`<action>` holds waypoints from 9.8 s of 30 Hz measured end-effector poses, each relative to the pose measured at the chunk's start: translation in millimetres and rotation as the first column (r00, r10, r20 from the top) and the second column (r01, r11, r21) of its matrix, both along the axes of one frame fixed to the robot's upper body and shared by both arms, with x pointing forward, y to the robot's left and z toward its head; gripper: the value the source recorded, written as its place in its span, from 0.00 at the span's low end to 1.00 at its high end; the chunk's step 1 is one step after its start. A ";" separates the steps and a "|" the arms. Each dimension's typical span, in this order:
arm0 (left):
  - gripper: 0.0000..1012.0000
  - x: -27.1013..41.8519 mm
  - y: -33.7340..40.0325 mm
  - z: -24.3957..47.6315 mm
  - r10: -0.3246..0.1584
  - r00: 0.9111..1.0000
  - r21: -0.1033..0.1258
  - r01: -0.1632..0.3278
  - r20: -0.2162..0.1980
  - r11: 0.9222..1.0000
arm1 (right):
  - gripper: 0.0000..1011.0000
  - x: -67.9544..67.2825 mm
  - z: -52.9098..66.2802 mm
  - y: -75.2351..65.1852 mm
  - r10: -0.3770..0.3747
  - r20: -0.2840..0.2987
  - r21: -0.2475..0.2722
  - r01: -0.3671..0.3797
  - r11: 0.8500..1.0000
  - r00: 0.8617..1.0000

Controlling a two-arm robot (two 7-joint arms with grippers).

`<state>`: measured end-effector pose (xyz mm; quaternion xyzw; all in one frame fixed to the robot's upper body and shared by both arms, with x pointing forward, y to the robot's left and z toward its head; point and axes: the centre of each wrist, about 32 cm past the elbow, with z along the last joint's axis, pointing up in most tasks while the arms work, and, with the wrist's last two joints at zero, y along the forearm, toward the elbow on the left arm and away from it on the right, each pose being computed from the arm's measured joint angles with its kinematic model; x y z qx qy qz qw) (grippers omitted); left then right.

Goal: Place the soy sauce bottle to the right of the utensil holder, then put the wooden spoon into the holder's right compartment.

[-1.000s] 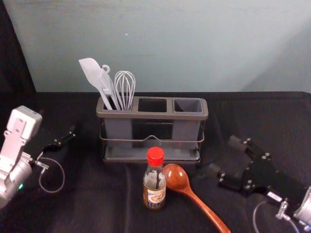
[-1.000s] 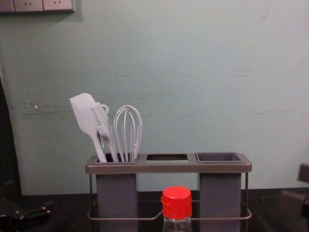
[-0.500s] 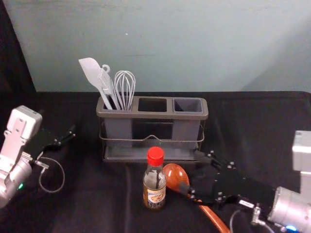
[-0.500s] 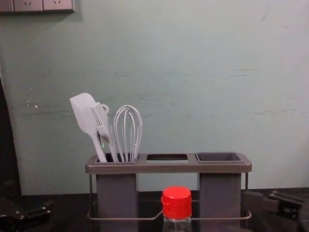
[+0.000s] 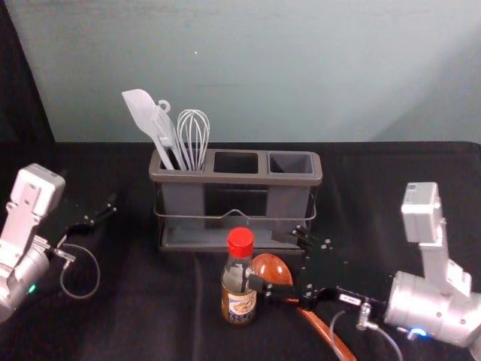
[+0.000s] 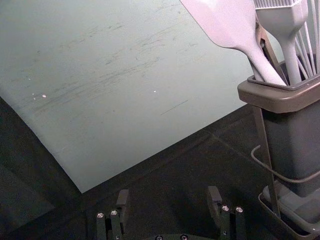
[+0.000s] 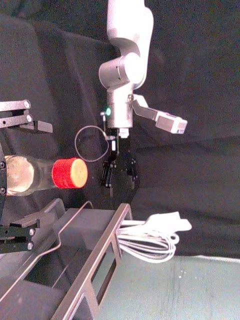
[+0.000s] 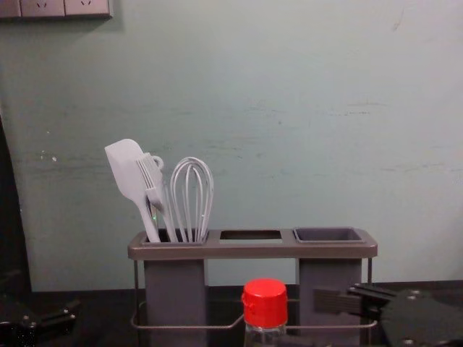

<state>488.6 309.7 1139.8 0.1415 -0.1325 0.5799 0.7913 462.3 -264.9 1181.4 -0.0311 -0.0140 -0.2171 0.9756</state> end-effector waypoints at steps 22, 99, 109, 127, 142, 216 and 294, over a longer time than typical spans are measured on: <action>1.00 0.0 0.0 0.0 0.000 1.000 0.000 0.000 0.000 1.000 | 0.99 10.9 7.0 34.7 -0.011 0.036 -0.038 0.013 0.999 0.999; 1.00 0.0 0.0 0.0 0.000 1.000 0.000 0.000 0.000 1.000 | 0.38 -50.0 52.2 -15.2 -0.091 0.084 -0.042 0.095 0.995 0.992; 1.00 0.0 0.0 0.0 0.000 1.000 0.000 0.000 0.000 1.000 | 0.38 -62.3 53.4 -62.8 -0.255 0.088 -0.055 0.260 0.964 0.963; 1.00 0.0 0.0 0.0 0.000 1.000 0.000 0.000 0.000 1.000 | 0.38 -31.2 50.6 -90.9 -0.409 0.114 -0.067 0.417 0.906 0.906; 1.00 0.0 0.0 0.0 0.000 1.000 0.000 0.000 0.000 1.000 | 0.38 17.7 45.1 -85.0 -0.410 0.086 -0.021 0.413 0.911 0.908; 1.00 0.0 0.0 0.0 0.000 1.000 0.000 0.000 0.000 1.000 | 0.38 70.6 26.1 -64.2 -0.395 0.048 -0.043 0.397 0.917 0.917; 1.00 0.0 0.0 0.0 0.000 1.000 0.000 0.000 0.000 1.000 | 0.99 -27.3 116.9 1.6 -0.249 0.006 -0.320 0.238 0.917 0.969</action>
